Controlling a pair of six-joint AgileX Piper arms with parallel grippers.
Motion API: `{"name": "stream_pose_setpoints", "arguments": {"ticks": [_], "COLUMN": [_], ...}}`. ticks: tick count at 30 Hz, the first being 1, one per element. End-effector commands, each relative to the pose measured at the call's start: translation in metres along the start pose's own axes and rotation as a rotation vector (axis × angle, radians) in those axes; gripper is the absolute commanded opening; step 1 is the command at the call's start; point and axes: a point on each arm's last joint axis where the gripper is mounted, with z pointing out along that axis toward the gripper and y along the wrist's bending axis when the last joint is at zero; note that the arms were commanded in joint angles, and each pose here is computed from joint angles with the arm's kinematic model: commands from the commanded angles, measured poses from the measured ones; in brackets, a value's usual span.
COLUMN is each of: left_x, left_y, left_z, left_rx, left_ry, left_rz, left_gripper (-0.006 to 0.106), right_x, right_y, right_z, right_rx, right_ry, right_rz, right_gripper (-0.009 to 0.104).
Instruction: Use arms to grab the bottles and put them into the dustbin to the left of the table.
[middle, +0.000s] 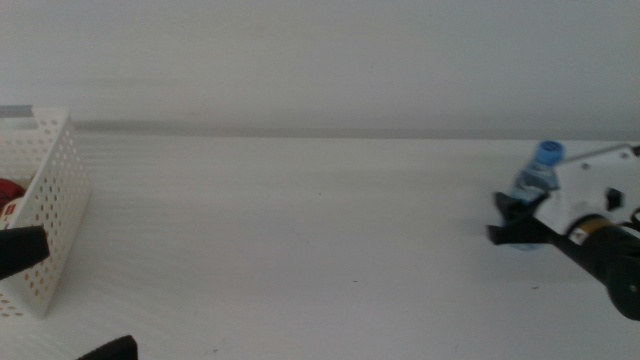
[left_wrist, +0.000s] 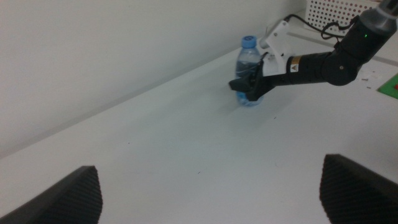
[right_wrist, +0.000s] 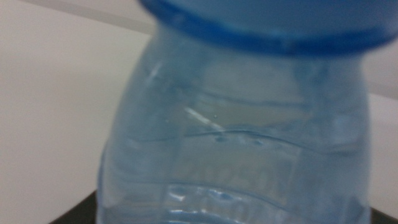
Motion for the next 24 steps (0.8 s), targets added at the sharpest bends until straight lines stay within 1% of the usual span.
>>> {"name": "stream_pose_setpoints", "arguments": {"ticks": [1, 4, 8, 11, 13, 17, 21, 23, 24], "left_x": [-0.001, -0.001, -0.001, -0.001, -0.001, -0.001, -0.001, -0.001, -0.001], "left_y": [0.000, 0.000, 0.000, 0.000, 0.000, 0.000, 0.000, 0.000, 0.000], "left_z": [-0.001, -0.001, -0.001, -0.001, -0.001, -0.001, -0.001, -0.001, -0.001], "left_rx": [0.006, 0.006, 0.006, 0.006, 0.006, 0.006, 0.006, 0.006, 0.006], "left_ry": [-0.019, -0.019, -0.019, -0.019, -0.019, -0.019, -0.019, -0.019, -0.019], "left_rz": [-0.001, -0.001, -0.001, -0.001, -0.001, -0.001, -0.001, -0.001, -0.001], "left_gripper": [0.094, 0.094, 0.094, 0.094, 0.094, 0.094, 0.094, 0.094, 0.094], "right_x": [-0.041, -0.078, -0.116, -0.124, -0.121, -0.107, -0.096, -0.092, -0.091], "right_y": [0.022, 0.058, 0.125, 0.168, 0.189, 0.220, 0.233, 0.235, 0.236], "right_z": [-0.006, 0.002, 0.025, 0.042, 0.053, 0.072, 0.078, 0.079, 0.079], "right_rx": [-0.078, -0.187, -0.352, -0.444, -0.478, -0.528, -0.547, -0.551, -0.553], "right_ry": [-0.157, -0.202, -0.204, -0.230, -0.234, -0.205, -0.187, -0.174, -0.169], "right_rz": [-0.012, -0.054, -0.160, -0.163, -0.175, -0.126, -0.133, -0.133, -0.130], "right_gripper": [-0.002, -0.002, -0.002, -0.002, -0.002, -0.002, -0.002, 0.001, 0.004]}}
